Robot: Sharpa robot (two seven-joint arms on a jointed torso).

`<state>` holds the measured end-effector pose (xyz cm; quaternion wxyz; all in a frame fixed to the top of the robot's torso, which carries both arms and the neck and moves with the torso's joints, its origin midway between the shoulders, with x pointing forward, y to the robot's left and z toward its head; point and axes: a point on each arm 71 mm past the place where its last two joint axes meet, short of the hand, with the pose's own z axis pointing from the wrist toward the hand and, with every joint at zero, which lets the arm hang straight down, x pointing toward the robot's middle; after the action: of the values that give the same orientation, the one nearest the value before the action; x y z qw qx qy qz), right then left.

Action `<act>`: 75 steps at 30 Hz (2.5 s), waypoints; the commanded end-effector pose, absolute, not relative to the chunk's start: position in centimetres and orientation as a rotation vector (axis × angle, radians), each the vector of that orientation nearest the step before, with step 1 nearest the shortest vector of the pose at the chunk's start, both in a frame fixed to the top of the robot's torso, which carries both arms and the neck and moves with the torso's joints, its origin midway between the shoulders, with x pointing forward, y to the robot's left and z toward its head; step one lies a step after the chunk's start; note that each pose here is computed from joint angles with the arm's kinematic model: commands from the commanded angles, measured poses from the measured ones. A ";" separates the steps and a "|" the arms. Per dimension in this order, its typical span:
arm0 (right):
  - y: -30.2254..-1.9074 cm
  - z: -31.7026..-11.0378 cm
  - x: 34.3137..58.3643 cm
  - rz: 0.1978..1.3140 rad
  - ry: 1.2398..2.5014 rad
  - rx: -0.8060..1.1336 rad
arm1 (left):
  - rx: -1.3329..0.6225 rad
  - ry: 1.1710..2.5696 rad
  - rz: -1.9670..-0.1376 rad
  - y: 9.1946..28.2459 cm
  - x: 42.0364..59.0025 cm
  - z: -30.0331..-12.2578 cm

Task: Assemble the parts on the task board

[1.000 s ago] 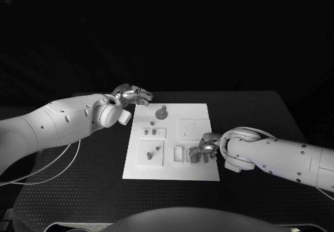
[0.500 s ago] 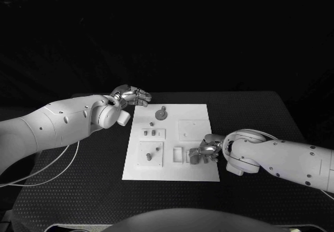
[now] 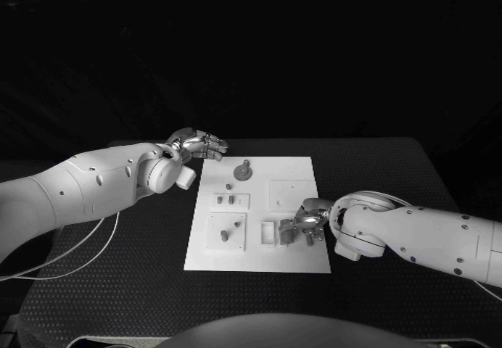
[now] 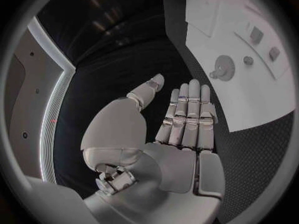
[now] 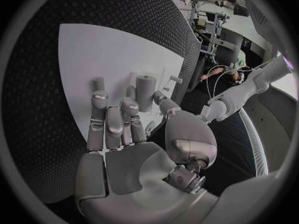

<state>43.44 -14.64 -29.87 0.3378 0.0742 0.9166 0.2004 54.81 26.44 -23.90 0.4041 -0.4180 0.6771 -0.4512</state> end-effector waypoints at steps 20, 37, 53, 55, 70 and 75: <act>-11.6 -30.2 43.9 0.563 2.417 0.173 | -1.054 1.712 -1.158 26.2 54.9 -23.8; -10.8 -30.7 43.9 0.568 2.418 0.172 | -1.052 1.712 -1.160 26.1 54.9 -23.7; -10.9 -31.3 43.8 0.549 2.434 0.167 | -1.052 1.712 -1.158 26.2 54.9 -23.6; -10.9 -31.3 43.9 0.548 2.435 0.166 | -1.052 1.711 -1.157 26.2 54.9 -23.6; -10.7 -31.3 43.9 0.568 2.417 0.185 | -1.052 1.712 -1.157 26.2 55.0 -23.5; -10.7 -31.3 43.9 0.573 2.408 0.191 | -1.053 1.712 -1.156 26.2 55.0 -23.5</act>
<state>44.12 -10.83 -31.04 0.3245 0.0737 0.9181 0.2152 54.97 26.43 -23.59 0.4046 -0.4178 0.6772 -0.4506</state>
